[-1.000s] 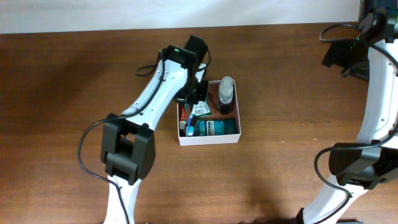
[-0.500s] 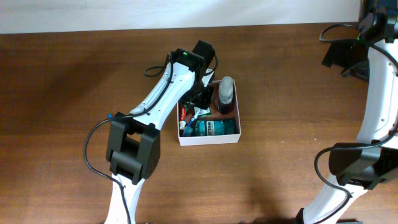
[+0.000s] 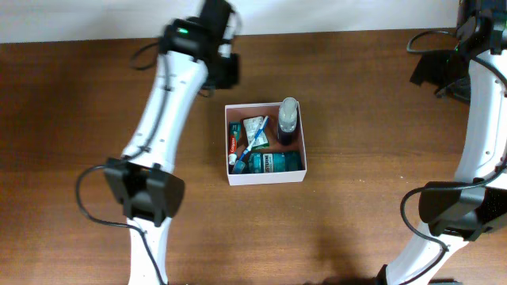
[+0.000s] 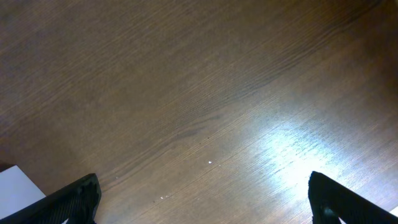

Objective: Pack container
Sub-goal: 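Release the toothbrush and withdraw the left gripper left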

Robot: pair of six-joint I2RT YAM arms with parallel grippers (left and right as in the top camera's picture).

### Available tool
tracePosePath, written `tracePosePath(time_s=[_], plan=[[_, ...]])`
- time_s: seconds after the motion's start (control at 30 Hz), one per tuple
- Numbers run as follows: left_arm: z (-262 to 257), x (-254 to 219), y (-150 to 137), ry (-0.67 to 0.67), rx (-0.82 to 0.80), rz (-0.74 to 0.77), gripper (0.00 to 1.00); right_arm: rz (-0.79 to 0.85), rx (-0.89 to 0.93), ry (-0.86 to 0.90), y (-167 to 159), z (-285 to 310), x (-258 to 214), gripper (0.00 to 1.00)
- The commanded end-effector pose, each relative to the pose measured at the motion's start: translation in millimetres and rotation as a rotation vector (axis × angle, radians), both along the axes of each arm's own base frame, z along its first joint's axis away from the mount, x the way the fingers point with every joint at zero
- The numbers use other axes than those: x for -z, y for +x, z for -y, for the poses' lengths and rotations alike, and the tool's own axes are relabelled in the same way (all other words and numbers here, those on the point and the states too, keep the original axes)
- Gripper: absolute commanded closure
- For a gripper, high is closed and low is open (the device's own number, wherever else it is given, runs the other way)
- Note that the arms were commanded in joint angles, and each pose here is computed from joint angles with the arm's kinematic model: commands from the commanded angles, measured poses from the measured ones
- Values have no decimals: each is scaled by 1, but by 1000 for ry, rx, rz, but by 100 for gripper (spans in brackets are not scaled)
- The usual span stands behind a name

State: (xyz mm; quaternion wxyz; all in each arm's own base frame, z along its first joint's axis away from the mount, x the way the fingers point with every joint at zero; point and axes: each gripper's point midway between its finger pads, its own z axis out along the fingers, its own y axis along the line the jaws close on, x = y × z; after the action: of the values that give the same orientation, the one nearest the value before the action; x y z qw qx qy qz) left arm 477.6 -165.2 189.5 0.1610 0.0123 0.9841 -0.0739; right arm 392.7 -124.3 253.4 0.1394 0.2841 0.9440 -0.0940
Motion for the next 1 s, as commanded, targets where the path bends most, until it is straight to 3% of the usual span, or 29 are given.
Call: tracePosePath(time_s=[0.0,0.27,0.43,0.67,0.97], plan=[[-69,-3,7,3,-234,-38,72,41,9,-24,-4,3,-16,2],[-171,9,0,8,-467,-123,63,41,9,-24,-4,3,-16,2],[-201,30,-27,8,-536,-258,58,41,9,-24,-4,3,-16,2],[-198,84,-71,39,-537,-497,55,41,9,-24,-4,3,-16,2],[-190,132,-110,38,-491,-667,55,41,9,-24,-4,3,-16,2]])
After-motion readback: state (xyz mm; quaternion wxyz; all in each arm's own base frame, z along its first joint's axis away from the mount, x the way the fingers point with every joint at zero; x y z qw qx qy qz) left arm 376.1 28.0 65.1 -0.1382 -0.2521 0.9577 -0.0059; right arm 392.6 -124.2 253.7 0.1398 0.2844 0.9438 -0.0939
